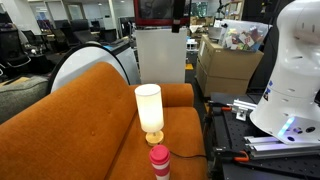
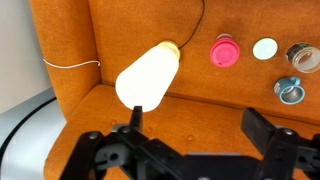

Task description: Put the green lid on the clear bottle

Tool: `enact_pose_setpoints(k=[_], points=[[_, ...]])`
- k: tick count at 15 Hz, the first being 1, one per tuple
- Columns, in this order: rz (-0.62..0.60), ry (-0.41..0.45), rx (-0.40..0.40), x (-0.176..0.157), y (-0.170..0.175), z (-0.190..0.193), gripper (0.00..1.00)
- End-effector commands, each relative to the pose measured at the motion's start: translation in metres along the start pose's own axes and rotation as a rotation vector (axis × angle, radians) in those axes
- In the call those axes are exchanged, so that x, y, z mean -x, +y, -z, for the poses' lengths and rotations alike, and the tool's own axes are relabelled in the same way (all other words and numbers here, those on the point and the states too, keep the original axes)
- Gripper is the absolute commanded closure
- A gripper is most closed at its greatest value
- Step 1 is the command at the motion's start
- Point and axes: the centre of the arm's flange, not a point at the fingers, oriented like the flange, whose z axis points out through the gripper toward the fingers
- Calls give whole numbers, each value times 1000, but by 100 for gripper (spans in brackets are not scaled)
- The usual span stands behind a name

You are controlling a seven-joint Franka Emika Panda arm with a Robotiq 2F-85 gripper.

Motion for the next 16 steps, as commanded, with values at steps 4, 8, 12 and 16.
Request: enact_pose_setpoints(k=[4,8,12,16], points=[[119,33,39,-24,-44,-64,0],[108,12,8,-15,-45,-59,0],[105,22,11,-15,-44,-55,0],[138,49,-41,-30,-57,-73,0]])
